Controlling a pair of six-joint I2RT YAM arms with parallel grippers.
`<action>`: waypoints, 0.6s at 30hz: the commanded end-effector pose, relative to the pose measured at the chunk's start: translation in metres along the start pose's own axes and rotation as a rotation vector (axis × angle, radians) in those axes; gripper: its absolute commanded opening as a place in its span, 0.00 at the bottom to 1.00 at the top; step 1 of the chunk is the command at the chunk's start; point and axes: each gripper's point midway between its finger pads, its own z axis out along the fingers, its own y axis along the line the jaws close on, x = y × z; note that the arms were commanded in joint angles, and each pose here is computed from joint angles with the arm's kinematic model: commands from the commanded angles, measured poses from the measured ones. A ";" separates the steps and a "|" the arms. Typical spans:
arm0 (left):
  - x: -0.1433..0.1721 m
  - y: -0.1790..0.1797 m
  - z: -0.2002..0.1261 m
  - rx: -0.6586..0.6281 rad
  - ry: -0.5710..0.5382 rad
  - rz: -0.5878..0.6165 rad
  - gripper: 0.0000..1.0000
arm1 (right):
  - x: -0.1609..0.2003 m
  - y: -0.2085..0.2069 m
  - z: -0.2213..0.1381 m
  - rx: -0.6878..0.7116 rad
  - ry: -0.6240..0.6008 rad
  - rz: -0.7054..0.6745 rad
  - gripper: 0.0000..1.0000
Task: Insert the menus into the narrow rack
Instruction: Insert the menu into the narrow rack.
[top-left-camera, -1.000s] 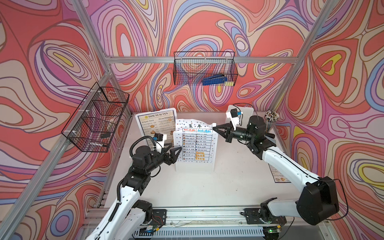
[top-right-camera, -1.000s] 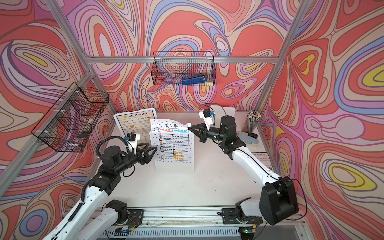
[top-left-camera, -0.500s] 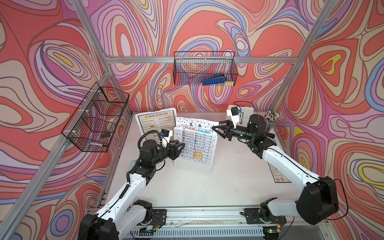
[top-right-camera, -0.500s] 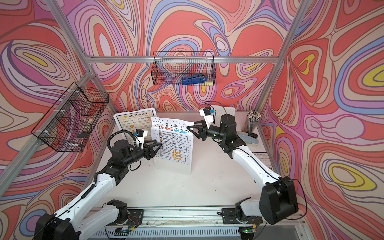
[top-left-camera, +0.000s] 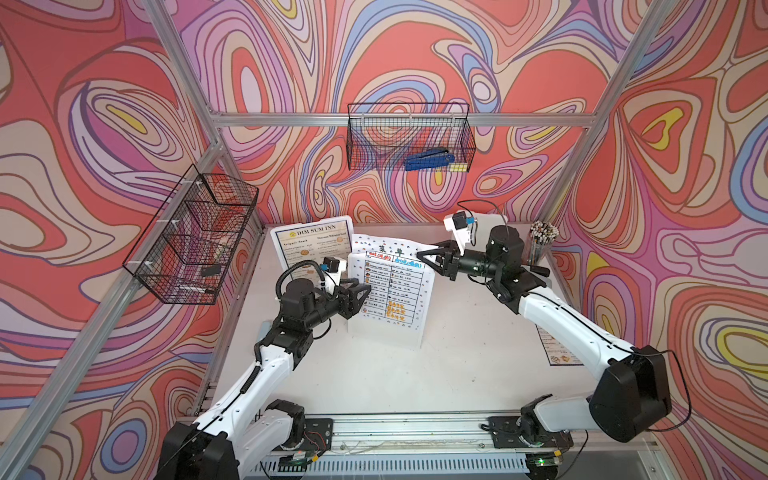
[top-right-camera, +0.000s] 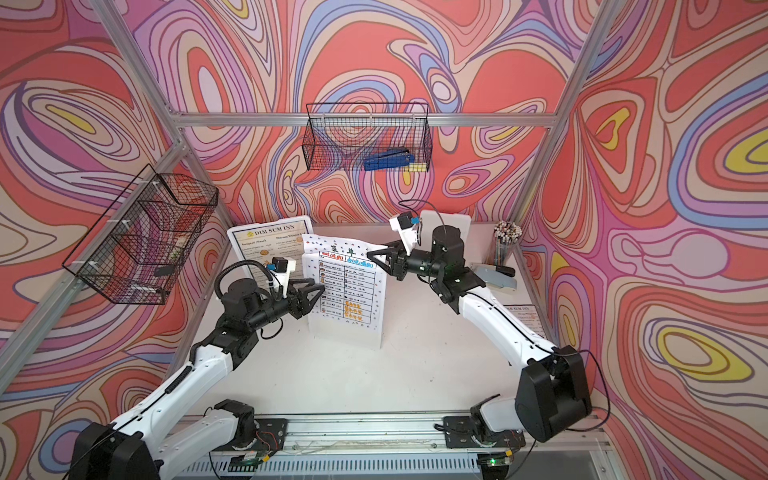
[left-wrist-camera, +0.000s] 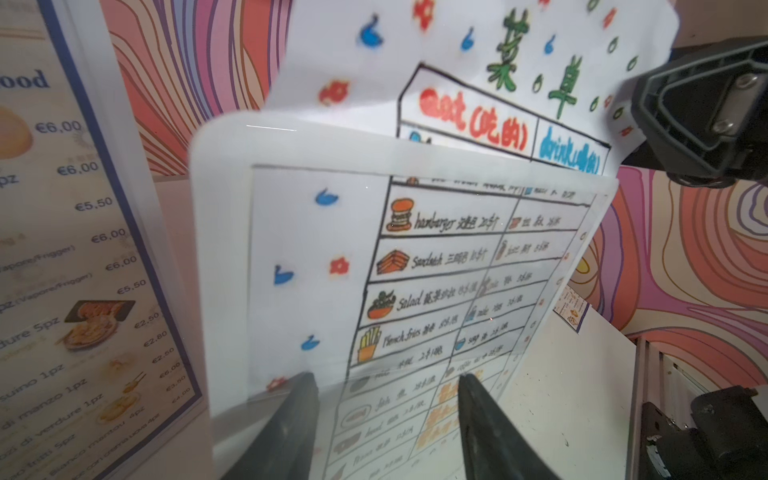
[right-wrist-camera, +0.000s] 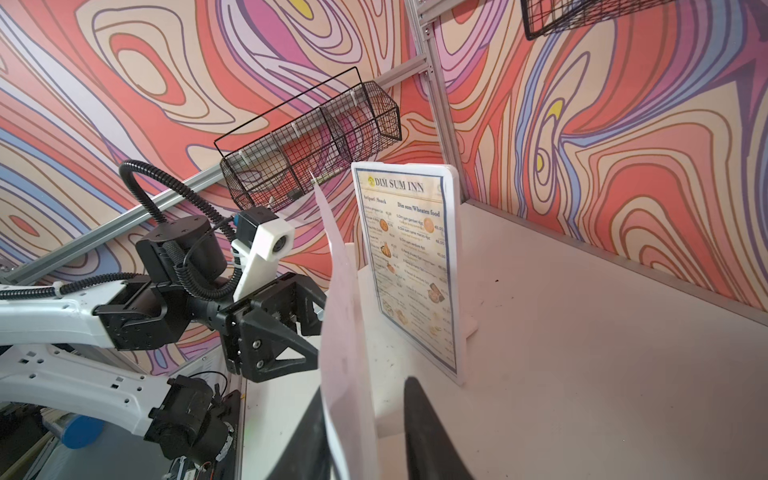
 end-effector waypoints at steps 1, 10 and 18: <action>-0.013 -0.005 -0.001 0.016 -0.036 0.033 0.56 | -0.003 0.007 0.007 0.003 0.024 -0.028 0.23; -0.013 -0.006 -0.001 0.022 -0.031 0.035 0.56 | 0.013 0.000 0.006 0.076 0.097 -0.049 0.00; -0.015 -0.008 -0.002 0.028 -0.035 0.038 0.57 | 0.038 -0.003 0.006 0.077 0.157 -0.044 0.00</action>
